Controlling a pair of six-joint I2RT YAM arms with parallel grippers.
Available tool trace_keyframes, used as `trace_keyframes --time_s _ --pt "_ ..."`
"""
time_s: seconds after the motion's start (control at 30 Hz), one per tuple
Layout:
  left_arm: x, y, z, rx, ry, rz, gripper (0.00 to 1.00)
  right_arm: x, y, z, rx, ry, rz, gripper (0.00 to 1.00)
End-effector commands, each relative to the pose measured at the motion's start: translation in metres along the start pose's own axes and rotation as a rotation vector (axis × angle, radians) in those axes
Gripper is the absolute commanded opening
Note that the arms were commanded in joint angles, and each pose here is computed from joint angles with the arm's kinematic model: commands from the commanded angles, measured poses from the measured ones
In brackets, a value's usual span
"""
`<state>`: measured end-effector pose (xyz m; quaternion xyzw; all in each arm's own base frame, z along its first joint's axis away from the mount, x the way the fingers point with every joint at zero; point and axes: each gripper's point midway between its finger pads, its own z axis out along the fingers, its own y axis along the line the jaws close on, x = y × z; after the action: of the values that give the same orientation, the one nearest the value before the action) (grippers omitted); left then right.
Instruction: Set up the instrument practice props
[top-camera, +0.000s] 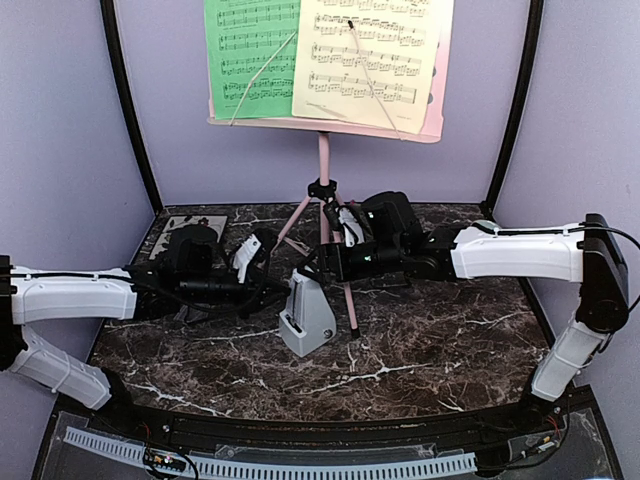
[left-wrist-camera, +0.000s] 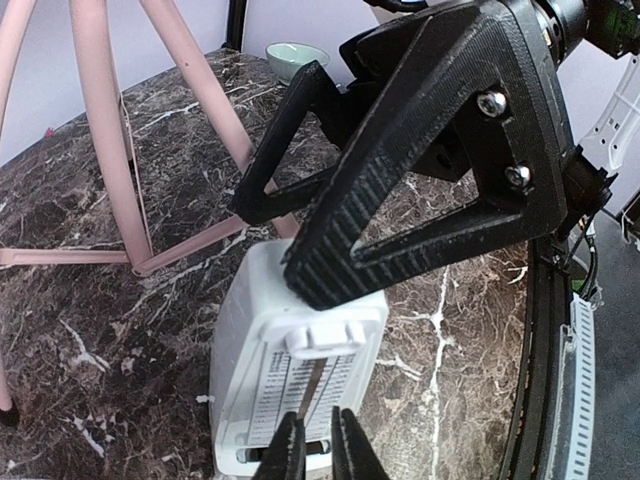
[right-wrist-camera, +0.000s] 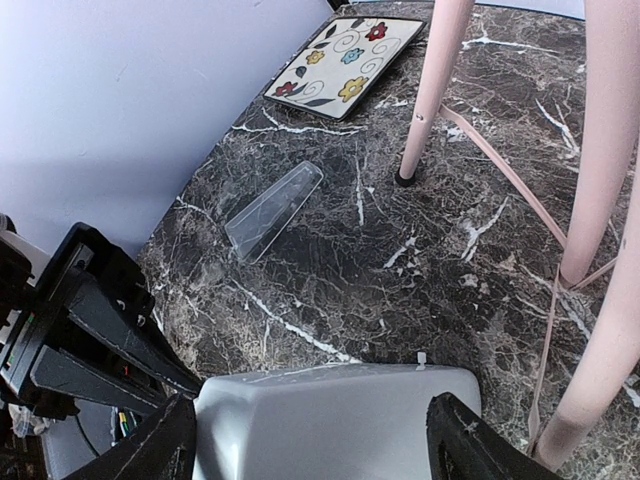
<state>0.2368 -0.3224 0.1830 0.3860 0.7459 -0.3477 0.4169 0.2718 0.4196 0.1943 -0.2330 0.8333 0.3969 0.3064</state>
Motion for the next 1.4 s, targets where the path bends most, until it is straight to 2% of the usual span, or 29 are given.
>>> trace_keyframes --time_s 0.0,0.37,0.73,0.97,1.23,1.37 --pt "-0.023 -0.001 0.004 0.002 -0.052 0.058 0.1 0.047 -0.033 0.011 0.12 0.147 0.017 0.79" --pt "-0.024 -0.002 0.013 0.018 -0.04 0.065 0.03 0.046 -0.033 0.012 0.121 0.145 0.014 0.78" --pt "-0.019 -0.017 0.015 0.07 -0.018 0.081 0.02 0.047 -0.034 0.012 0.125 0.149 0.016 0.77" --pt "-0.018 -0.007 0.0 -0.007 -0.046 0.053 0.03 0.047 -0.033 0.011 0.124 0.149 0.013 0.77" --pt "-0.012 0.02 -0.026 -0.162 -0.066 -0.005 0.17 0.048 -0.033 0.011 0.123 0.151 0.009 0.77" --pt "-0.008 0.013 -0.033 -0.127 -0.067 0.011 0.41 0.048 -0.033 0.01 0.123 0.155 0.002 0.77"
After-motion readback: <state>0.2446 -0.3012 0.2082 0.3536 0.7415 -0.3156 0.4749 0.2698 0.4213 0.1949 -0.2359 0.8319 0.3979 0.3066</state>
